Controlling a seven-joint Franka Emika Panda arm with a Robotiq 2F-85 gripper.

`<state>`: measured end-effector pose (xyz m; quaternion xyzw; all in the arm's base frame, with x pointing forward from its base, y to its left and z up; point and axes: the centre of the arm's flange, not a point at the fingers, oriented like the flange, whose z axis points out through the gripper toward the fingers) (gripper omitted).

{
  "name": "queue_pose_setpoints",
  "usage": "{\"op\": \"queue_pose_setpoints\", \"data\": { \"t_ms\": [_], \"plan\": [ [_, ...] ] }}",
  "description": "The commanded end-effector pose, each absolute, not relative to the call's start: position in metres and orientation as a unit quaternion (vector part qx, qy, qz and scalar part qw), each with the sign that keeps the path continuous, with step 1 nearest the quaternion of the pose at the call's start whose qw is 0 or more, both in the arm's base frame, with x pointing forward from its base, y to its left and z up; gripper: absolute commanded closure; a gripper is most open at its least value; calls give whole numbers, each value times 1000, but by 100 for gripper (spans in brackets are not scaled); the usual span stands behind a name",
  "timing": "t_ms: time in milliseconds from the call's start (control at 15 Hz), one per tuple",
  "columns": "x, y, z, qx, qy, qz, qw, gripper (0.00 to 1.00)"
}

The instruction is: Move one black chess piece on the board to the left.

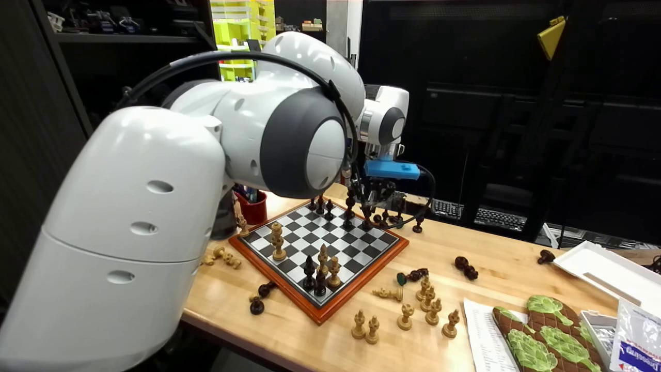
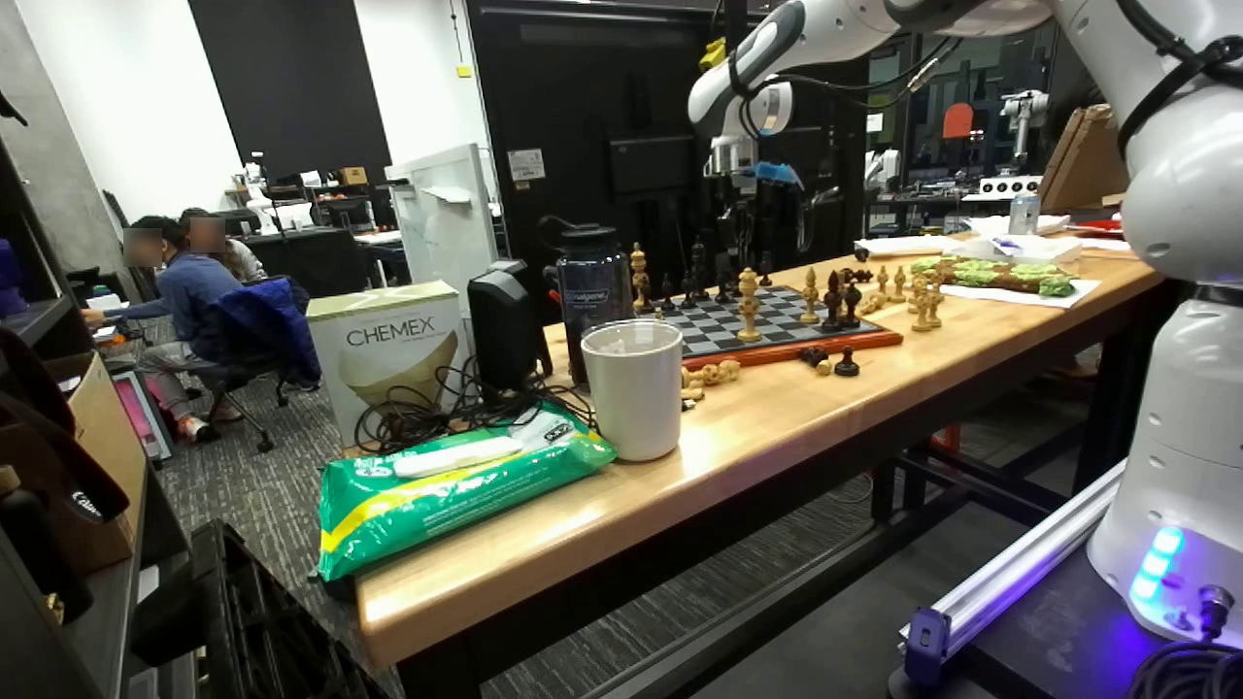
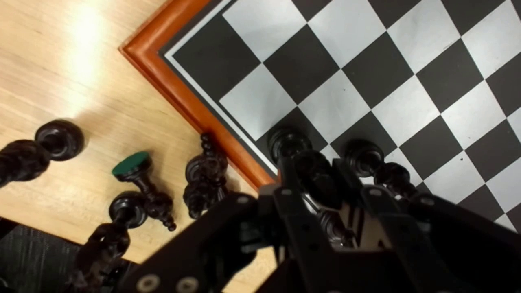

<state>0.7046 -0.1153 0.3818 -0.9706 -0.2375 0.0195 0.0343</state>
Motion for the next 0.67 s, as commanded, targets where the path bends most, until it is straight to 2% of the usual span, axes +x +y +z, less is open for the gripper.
{"op": "queue_pose_setpoints", "data": {
  "t_ms": [0,400,467,533,600],
  "plan": [
    [701,-116,383,-970,-241,13,41,93],
    [701,-117,379,-970,-240,15,43,93],
    [701,-116,379,-970,-240,16,42,82],
    [701,-116,378,-970,-239,16,42,49],
    [701,-116,378,-970,-239,17,42,48]
  ]
}}
